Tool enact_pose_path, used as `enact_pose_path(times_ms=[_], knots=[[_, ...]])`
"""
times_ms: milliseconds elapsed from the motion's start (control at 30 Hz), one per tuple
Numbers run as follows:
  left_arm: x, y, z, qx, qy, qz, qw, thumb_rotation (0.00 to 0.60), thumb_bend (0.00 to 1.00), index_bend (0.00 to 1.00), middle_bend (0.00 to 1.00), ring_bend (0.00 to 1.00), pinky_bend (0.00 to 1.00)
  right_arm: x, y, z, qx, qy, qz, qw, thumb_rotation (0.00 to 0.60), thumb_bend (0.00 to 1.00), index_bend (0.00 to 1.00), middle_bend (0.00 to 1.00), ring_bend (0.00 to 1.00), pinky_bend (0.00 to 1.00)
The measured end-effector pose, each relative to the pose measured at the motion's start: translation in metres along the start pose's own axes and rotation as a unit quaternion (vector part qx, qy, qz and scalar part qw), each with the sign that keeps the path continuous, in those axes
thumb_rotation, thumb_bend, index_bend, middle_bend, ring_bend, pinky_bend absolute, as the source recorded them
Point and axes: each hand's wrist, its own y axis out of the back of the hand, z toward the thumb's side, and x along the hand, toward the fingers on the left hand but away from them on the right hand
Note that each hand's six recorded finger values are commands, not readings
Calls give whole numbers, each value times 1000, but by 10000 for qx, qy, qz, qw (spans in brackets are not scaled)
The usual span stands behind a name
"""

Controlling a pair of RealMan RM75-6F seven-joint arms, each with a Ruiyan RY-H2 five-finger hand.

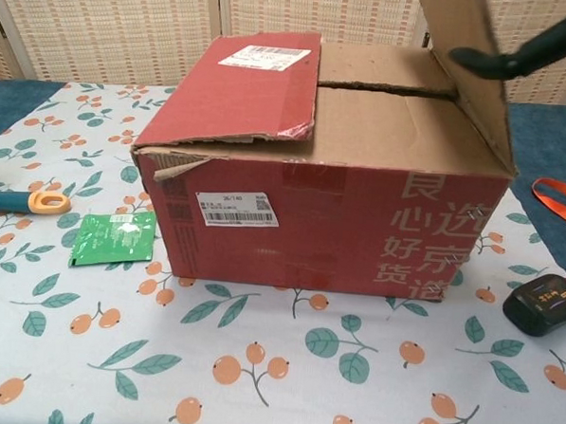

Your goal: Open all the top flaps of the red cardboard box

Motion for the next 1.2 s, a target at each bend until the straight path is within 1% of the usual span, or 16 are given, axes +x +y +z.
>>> enact_pose_path(times_ms=[67,100,233,300,400,500,600,667,767,900,967,1067,1133,1200], knots=[[0,0,1,14,-7,-5,10000,600,444,0,0,0,0,20,8,-15,72,-291,-140,9995,600,416,0,0,0,0],[-1,-1,1,23,-13,-8,10000,600,444,0,0,0,0,35,13,-25,114,-501,-220,9984,600,416,0,0,0,0],[-1,-2,5,59,-47,-4,10000,600,444,0,0,0,0,91,26,-53,147,-1113,-420,9928,600,416,0,0,0,0],[-1,-3,7,92,-87,-7,9999,600,444,0,0,0,0,118,32,-62,143,-1326,-523,9897,600,416,0,0,0,0],[-1,-5,13,128,-199,-6,9997,600,444,0,0,0,0,151,40,-71,171,-1539,-625,9860,600,416,0,0,0,0],[-1,-9,23,40,-363,-36,9993,600,444,0,0,0,0,170,39,-79,220,-1648,-596,9843,600,416,0,0,0,0],[2,-12,31,-101,-423,-81,9990,600,443,0,0,0,0,178,34,-89,171,-1776,-478,9828,600,416,0,0,0,0],[4,-14,37,-61,-462,-124,9988,600,443,0,0,0,0,181,30,-95,85,-1862,-401,9817,600,416,0,0,0,0],[8,-16,56,-20,-593,-238,9980,600,441,0,0,0,2,185,23,-106,-36,-1963,-236,9803,600,416,0,0,0,0],[18,-11,93,-390,-843,-353,9950,600,428,0,0,0,5,187,15,-118,-222,-2056,9,9784,600,415,0,0,0,0],[22,-8,105,-447,-925,-361,9941,600,422,0,0,0,6,187,14,-123,-282,-2063,76,9781,600,416,0,0,0,0],[29,-3,125,-361,-1050,-302,9934,600,419,0,0,0,12,184,17,-129,-324,-2039,170,9783,600,416,0,0,0,0],[34,0,140,-277,-1120,-233,9930,600,420,0,0,0,33,181,19,-132,-328,-2005,220,9789,600,416,0,0,0,0],[40,2,159,-304,-1183,-194,9923,600,420,0,0,0,47,180,24,-135,-332,-1993,233,9791,600,416,0,0,0,0]])
